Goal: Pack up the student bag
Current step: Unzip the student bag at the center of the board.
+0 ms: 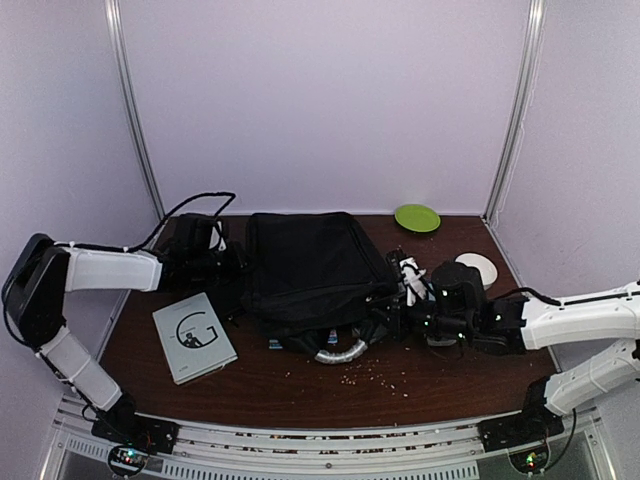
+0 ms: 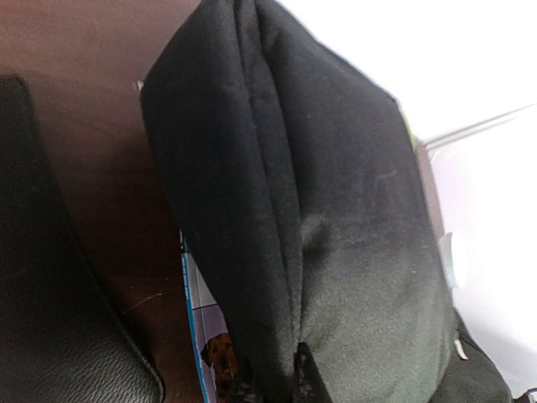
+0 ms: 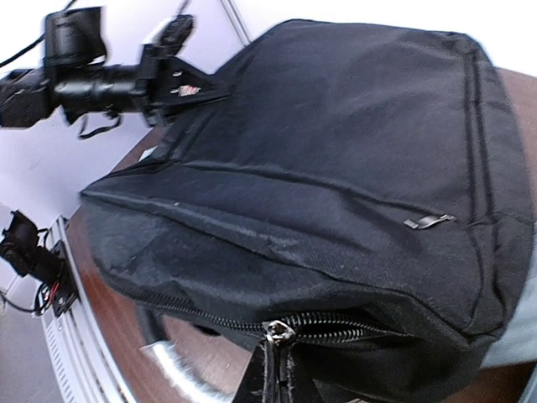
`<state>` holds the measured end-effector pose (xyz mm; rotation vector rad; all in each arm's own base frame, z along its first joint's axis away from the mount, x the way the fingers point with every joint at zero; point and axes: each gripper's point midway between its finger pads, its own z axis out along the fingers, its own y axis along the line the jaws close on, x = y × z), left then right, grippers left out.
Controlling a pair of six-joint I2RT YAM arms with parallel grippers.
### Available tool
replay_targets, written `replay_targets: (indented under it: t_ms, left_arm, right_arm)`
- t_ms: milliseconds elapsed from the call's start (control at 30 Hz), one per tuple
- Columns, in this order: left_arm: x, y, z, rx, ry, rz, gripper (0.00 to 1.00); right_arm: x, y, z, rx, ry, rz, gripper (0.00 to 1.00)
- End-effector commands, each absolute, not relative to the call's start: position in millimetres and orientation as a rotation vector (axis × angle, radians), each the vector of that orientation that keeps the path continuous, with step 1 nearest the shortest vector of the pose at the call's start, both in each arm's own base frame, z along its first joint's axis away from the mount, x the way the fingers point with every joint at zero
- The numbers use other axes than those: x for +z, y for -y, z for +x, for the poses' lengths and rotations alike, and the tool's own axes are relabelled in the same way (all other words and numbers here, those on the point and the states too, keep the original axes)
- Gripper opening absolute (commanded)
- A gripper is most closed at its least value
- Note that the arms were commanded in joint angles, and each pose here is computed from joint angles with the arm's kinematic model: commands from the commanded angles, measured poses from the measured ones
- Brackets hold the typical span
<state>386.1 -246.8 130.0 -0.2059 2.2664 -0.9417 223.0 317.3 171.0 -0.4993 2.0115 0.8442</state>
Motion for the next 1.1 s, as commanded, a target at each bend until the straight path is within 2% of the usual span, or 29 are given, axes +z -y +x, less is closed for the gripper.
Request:
replay_targets:
  t_ms: [0,133,233,467,567,600,667,733,900,933,967,1067]
  left_arm:
    - [246,222,397,-0.962,-1.855,-0.252,0.0]
    - [271,195,378,-0.936,-1.717,-0.359,0.0]
    - [256,187,367,-0.893,-1.683,-0.457,0.0]
    - [181,246,359,-0.829,-1.846,-0.428,0.0]
    - [163,259,357,-0.822,-1.906,-0.382,0.0]
    - [163,259,355,-0.812,-1.922,-0.362,0.08]
    - [168,256,350,-0.762,-1.953,-0.303,0.37]
    - [184,252,342,-0.732,-1.977,-0.237,0.55]
    - [228,257,316,-0.654,-2.053,-0.021,0.79]
    - [236,256,310,-0.635,-2.056,0.022,0.92]
    - [240,254,304,-0.611,-2.063,0.068,0.97]
    - [246,261,288,-0.583,-2.079,0.281,0.98]
  right_arm:
    - [237,-335,254,0.85,-1.859,-0.547,0.0]
    - [246,-343,281,0.814,-1.853,-0.58,0.0]
    - [222,-346,296,0.787,-1.902,-0.588,0.0]
    - [156,-341,318,0.749,-2.032,-0.528,0.0]
    - [147,-340,320,0.749,-2.049,-0.526,0.0]
    - [147,-340,320,0.747,-2.051,-0.529,0.0]
    - [148,-340,320,0.744,-2.052,-0.538,0.0]
    - [149,-340,320,0.74,-2.051,-0.545,0.0]
    - [146,-339,320,0.747,-2.055,-0.552,0.0]
    - [144,-340,321,0.752,-2.056,-0.555,0.0]
    - [144,-341,321,0.756,-2.056,-0.555,0.0]
    - [142,-342,321,0.767,-2.057,-0.556,0.0]
